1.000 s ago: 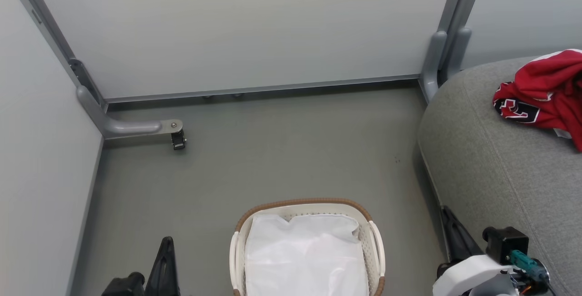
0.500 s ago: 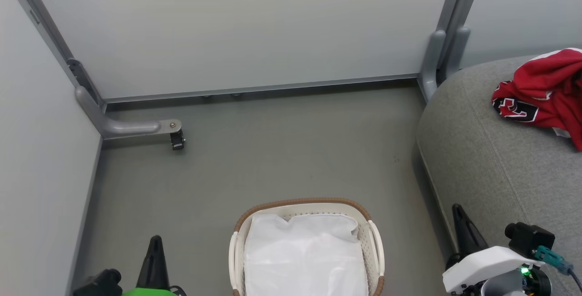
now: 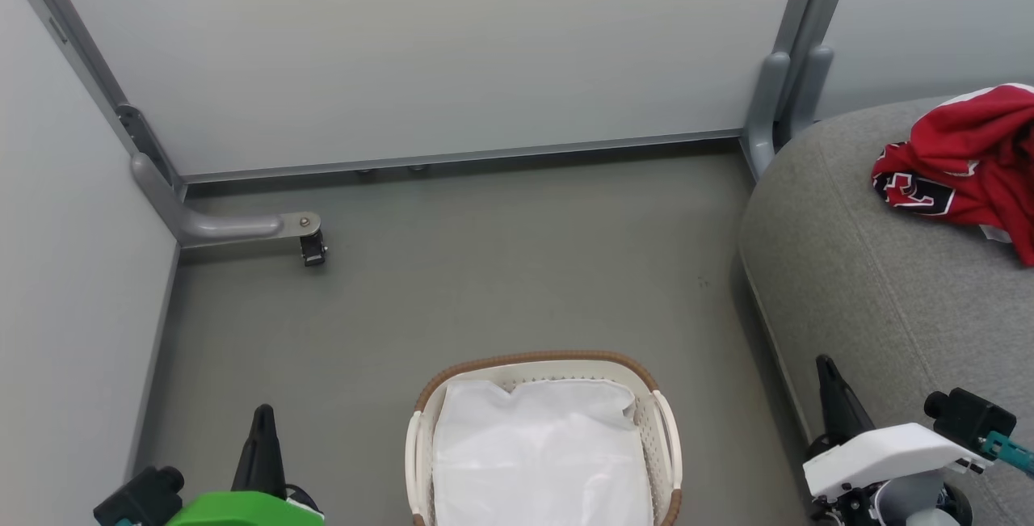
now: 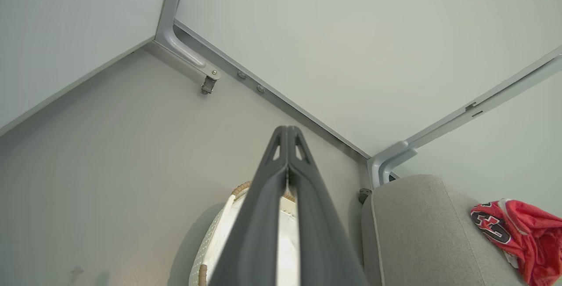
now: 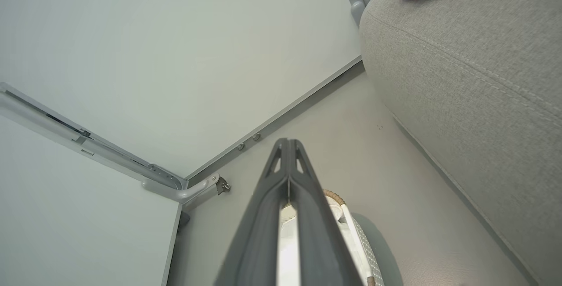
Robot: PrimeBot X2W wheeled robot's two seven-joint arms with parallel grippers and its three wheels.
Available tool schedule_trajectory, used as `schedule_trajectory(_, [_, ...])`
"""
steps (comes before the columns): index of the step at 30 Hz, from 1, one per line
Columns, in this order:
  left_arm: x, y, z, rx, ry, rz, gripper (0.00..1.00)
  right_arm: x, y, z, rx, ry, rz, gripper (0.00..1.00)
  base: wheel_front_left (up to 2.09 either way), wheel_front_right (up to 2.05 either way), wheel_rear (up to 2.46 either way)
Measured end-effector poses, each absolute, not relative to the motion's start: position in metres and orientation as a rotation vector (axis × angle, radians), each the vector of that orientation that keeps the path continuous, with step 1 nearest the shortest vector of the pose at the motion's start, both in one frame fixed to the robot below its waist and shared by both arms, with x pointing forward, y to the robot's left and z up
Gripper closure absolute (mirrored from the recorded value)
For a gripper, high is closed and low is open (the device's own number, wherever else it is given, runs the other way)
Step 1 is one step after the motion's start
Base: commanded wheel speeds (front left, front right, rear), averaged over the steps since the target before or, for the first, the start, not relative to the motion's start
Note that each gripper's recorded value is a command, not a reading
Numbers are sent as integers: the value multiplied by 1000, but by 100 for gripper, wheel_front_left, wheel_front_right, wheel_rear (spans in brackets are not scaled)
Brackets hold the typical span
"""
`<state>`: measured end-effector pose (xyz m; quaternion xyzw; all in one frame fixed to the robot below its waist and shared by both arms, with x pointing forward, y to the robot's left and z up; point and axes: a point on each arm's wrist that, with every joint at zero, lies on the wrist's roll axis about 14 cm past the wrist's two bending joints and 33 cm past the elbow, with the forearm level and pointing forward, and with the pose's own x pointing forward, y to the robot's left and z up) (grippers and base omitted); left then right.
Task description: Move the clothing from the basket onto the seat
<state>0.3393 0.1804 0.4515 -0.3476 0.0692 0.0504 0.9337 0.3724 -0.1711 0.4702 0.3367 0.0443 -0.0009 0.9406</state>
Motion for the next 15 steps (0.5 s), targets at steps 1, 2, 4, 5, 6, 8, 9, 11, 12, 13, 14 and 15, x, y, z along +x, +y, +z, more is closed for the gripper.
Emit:
schedule_trajectory(1, [340,181,451,-726,144,104,100,373,-172,471,702,88,-5,100,0,0,0])
schedule_trajectory(2, [340,181,452,-743,143,107,100,374,-172,472,717,86,-6,100,0,0,0])
schedule_trajectory(4, [342,181,453,-765,141,104,100,375,-173,473,743,86,-10,100,0,0,0])
schedule_trajectory(5, [343,182,454,-779,137,105,100,375,-174,473,756,87,-12,100,0,0,0])
schedule_trajectory(6, [344,183,455,-795,137,108,100,375,-174,473,771,88,-15,100,0,0,0])
schedule_trajectory(8, [345,184,455,-817,138,112,100,375,-175,473,795,88,-19,100,0,0,0])
schedule_trajectory(9, [346,185,455,-829,137,113,100,375,-176,473,808,89,-21,100,0,0,0])
schedule_trajectory(11, [347,185,457,-856,134,112,100,375,-177,474,833,87,-25,100,0,0,0])
schedule_trajectory(12, [348,185,457,-870,132,111,100,375,-177,473,846,89,-26,100,0,0,0])
schedule_trajectory(13, [349,185,458,-880,131,111,100,375,-177,473,859,90,-28,100,0,0,0])
schedule_trajectory(14, [349,185,458,-889,132,111,100,375,-178,474,869,90,-29,100,0,0,0])
schedule_trajectory(15, [350,186,459,-902,131,112,100,375,-178,474,882,90,-31,100,0,0,0])
